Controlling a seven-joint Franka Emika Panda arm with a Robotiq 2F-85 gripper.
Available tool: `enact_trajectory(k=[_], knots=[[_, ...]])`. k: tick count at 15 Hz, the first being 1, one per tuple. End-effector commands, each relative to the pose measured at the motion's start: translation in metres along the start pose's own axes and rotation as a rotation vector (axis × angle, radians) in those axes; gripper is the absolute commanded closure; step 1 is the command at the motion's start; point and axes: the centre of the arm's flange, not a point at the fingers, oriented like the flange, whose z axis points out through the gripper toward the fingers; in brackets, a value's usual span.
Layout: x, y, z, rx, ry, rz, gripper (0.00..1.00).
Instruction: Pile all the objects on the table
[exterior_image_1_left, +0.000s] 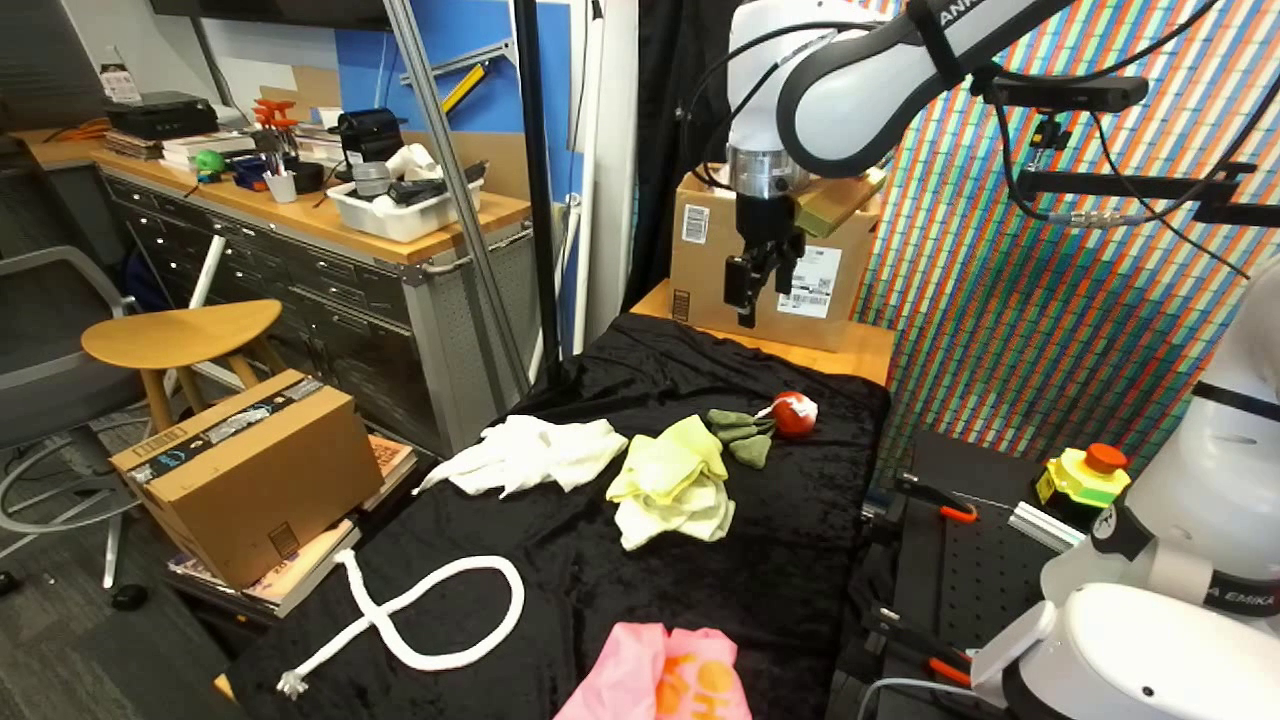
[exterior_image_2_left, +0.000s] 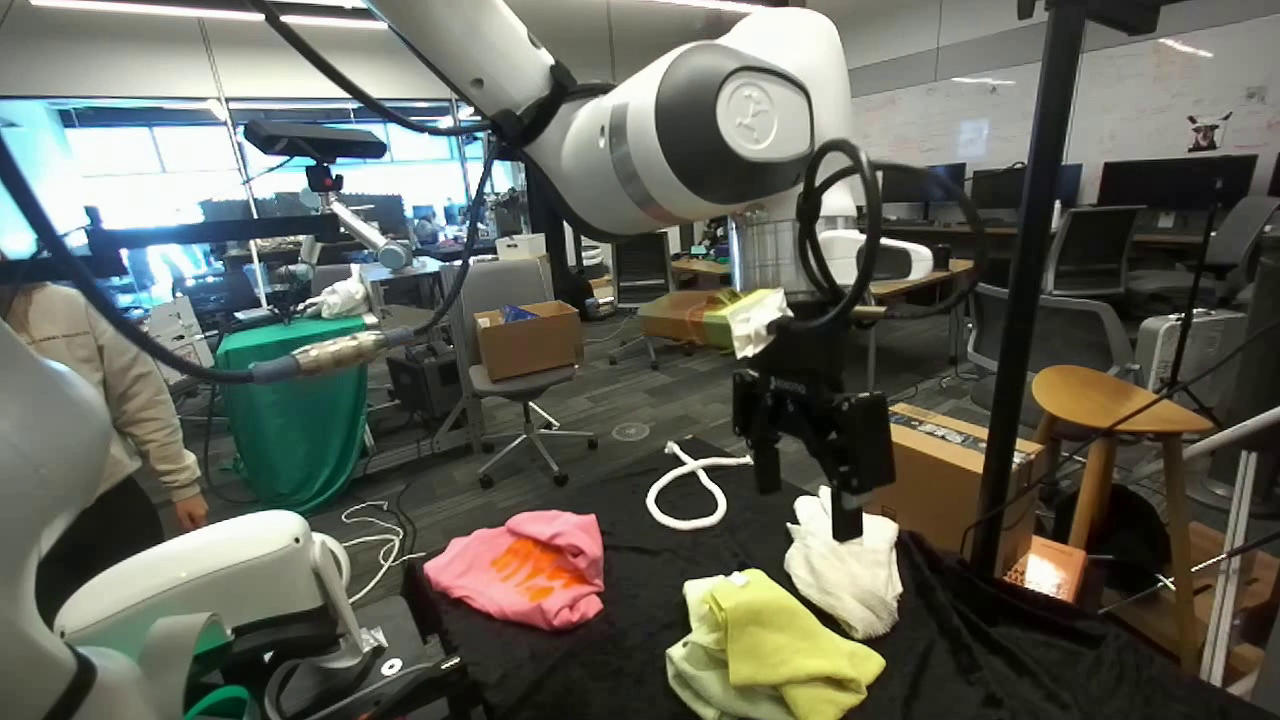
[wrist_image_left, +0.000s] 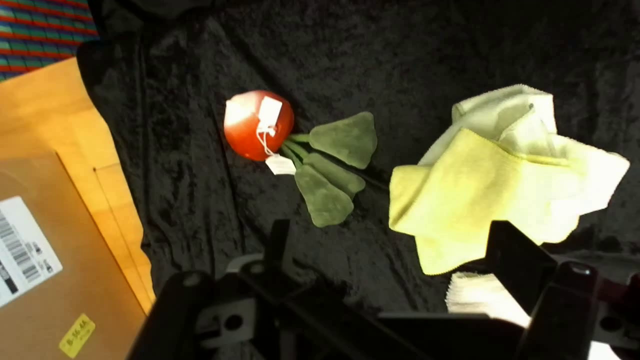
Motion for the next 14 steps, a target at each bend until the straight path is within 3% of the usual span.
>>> enact_trajectory(k=[1,7,14], knots=[[-0.002,0.012,0.029,0.005,-0.025,0.107,0.0],[0.015,0.038,0.075,0.004,-0.101,0.211,0.0],[0.047,0.07,0.126,0.005,-0.187,0.243,0.0]])
